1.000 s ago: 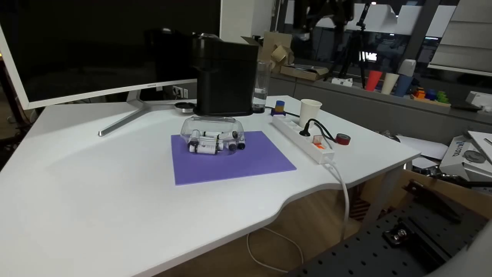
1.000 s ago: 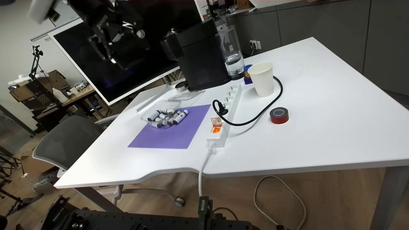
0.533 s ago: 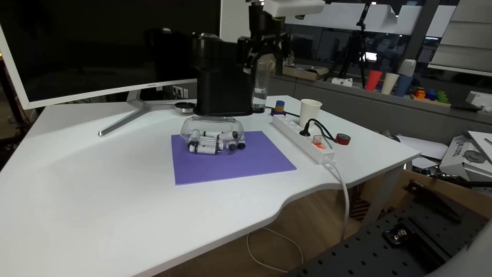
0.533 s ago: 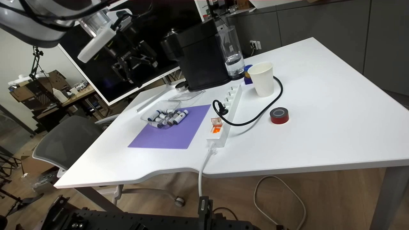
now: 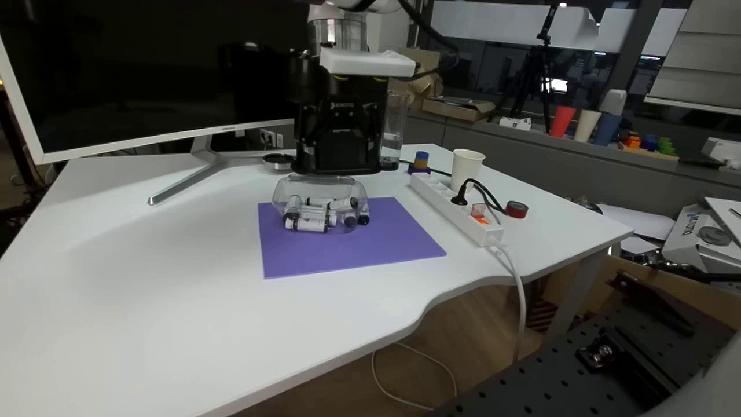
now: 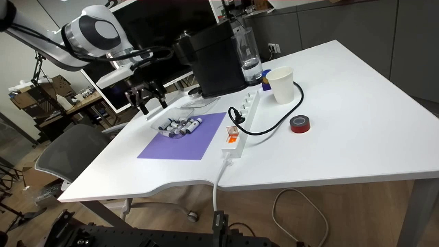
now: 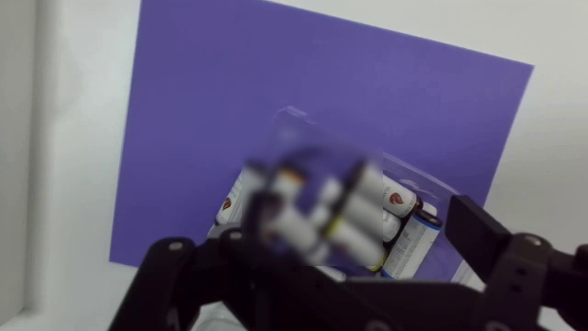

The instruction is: Take a bottle out of the box and put it on the mat

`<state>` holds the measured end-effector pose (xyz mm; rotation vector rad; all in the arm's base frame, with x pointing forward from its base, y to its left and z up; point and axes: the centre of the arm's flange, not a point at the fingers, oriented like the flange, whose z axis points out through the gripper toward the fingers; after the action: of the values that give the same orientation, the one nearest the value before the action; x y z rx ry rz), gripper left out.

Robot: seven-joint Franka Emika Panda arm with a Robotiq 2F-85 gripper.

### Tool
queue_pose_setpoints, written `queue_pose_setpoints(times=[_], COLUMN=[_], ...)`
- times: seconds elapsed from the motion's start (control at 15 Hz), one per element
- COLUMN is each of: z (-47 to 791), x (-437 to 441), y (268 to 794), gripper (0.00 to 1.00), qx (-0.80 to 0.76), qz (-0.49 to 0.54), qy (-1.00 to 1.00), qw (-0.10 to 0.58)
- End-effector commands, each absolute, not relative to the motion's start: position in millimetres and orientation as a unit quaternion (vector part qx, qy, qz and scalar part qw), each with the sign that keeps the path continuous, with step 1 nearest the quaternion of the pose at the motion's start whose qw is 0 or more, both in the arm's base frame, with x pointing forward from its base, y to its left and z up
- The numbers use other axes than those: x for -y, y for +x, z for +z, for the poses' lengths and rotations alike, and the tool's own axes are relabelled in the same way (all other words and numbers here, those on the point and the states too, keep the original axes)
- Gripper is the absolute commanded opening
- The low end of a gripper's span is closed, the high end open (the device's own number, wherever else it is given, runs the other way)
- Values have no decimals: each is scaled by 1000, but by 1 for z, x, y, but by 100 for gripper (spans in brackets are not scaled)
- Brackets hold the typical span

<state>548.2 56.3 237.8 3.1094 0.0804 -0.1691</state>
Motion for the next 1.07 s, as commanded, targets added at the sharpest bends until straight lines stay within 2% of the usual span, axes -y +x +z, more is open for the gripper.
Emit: queue_pose_setpoints(times=[0.0, 0.4, 1.0], z=[234, 234, 204], x=[-61, -63, -83], y=[549, 561, 599], gripper=[100, 100, 100], qx=[-9, 15, 4], qz=[-73, -84, 6], qy=[997, 996, 1000], qw=[4, -11, -15])
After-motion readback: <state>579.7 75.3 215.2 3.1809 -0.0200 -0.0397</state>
